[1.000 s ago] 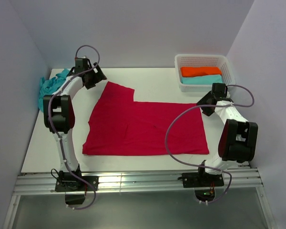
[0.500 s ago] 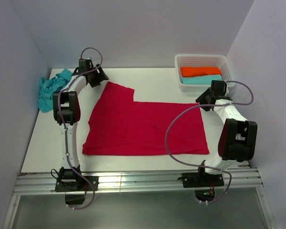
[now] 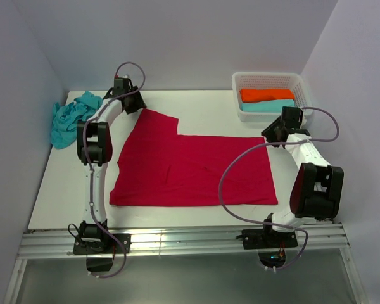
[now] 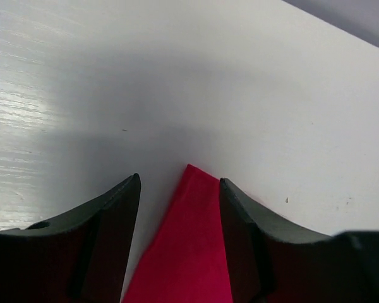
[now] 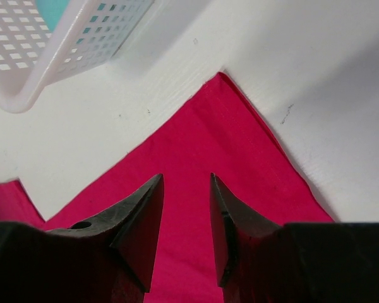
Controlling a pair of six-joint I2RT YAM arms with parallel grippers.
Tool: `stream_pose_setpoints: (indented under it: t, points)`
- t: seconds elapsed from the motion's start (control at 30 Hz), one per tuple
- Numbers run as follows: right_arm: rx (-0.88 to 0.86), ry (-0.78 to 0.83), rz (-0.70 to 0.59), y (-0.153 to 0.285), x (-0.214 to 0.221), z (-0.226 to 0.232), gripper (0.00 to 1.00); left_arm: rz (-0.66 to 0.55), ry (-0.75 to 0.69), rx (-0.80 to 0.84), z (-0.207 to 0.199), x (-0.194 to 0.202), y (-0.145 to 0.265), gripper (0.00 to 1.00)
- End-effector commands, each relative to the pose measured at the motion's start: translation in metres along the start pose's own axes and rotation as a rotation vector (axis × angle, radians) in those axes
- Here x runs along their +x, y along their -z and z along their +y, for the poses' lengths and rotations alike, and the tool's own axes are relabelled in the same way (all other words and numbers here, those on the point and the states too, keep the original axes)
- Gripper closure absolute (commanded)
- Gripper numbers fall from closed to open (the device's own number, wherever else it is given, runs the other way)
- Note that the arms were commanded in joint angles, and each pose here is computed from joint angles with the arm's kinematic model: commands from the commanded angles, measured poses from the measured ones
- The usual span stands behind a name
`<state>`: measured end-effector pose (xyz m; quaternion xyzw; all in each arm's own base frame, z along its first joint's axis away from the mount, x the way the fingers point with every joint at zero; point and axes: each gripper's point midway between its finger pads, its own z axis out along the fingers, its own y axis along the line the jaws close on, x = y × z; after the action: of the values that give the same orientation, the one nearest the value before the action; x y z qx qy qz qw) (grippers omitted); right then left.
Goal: Roll the t-shirts
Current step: Fold the tshirt
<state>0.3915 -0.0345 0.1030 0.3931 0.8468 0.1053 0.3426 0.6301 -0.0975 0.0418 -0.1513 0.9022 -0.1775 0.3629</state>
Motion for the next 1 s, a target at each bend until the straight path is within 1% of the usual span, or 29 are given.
stream_pose_setpoints:
  t: [0.0,0.1,0.2,0.23,0.3,0.33,0.4,0.43,0.5,0.57,0.63,0.7,0.73,0.8,0.83,0.9,0.97]
  points:
    - [-0.018,0.010,-0.042,0.015,-0.006,0.004,0.58,0.002,-0.071,-0.079,0.002,0.009,-0.006,0.42]
    - [-0.014,0.013,-0.036,0.016,-0.005,0.003,0.59,0.027,-0.066,-0.093,0.006,0.017,-0.010,0.46]
    - [-0.016,0.014,-0.038,0.016,-0.006,0.005,0.59,0.020,-0.073,-0.112,0.003,0.017,-0.012,0.47]
    - [-0.016,0.016,-0.038,0.017,-0.008,0.006,0.60,0.020,-0.074,-0.129,0.007,0.018,-0.015,0.52]
    - [-0.017,0.014,-0.039,0.018,-0.009,0.007,0.60,0.022,-0.073,-0.132,0.003,0.017,-0.015,0.56]
    - [-0.021,0.014,-0.038,0.018,-0.009,0.008,0.61,0.031,-0.067,-0.138,0.005,0.020,-0.017,0.62]
    - [-0.025,0.014,-0.041,0.019,-0.011,0.010,0.62,0.012,-0.063,-0.177,0.010,0.017,-0.018,0.70]
    - [-0.027,0.016,-0.041,0.020,-0.011,0.010,0.62,0.007,-0.060,-0.185,0.012,0.016,-0.019,0.76]
    - [-0.026,0.019,-0.042,0.020,-0.013,0.011,0.62,0.004,-0.059,-0.184,0.009,0.015,-0.020,0.81]
    - [-0.022,0.025,-0.040,0.019,-0.013,0.011,0.62,0.014,-0.061,-0.179,0.008,0.018,-0.022,0.83]
    - [-0.014,0.028,-0.036,0.016,-0.013,0.010,0.62,0.022,-0.067,-0.170,0.005,0.021,-0.023,0.90]
    - [0.000,0.029,-0.034,0.013,-0.013,0.008,0.62,0.036,-0.069,-0.154,0.003,0.026,-0.023,0.90]
    - [-0.003,0.029,-0.035,0.012,-0.014,0.009,0.62,0.024,-0.068,-0.147,0.001,0.022,-0.020,0.83]
    - [-0.004,0.026,-0.028,0.008,-0.013,0.009,0.62,0.034,-0.064,-0.144,0.001,0.026,-0.019,0.66]
    - [-0.005,0.023,-0.030,0.007,-0.013,0.010,0.62,0.032,-0.066,-0.143,0.000,0.025,-0.017,0.56]
    - [-0.007,0.020,-0.028,0.005,-0.013,0.011,0.62,0.033,-0.070,-0.143,0.001,0.025,-0.017,0.51]
    - [-0.011,0.019,-0.025,0.005,-0.013,0.011,0.62,0.033,-0.067,-0.143,0.000,0.025,-0.016,0.51]
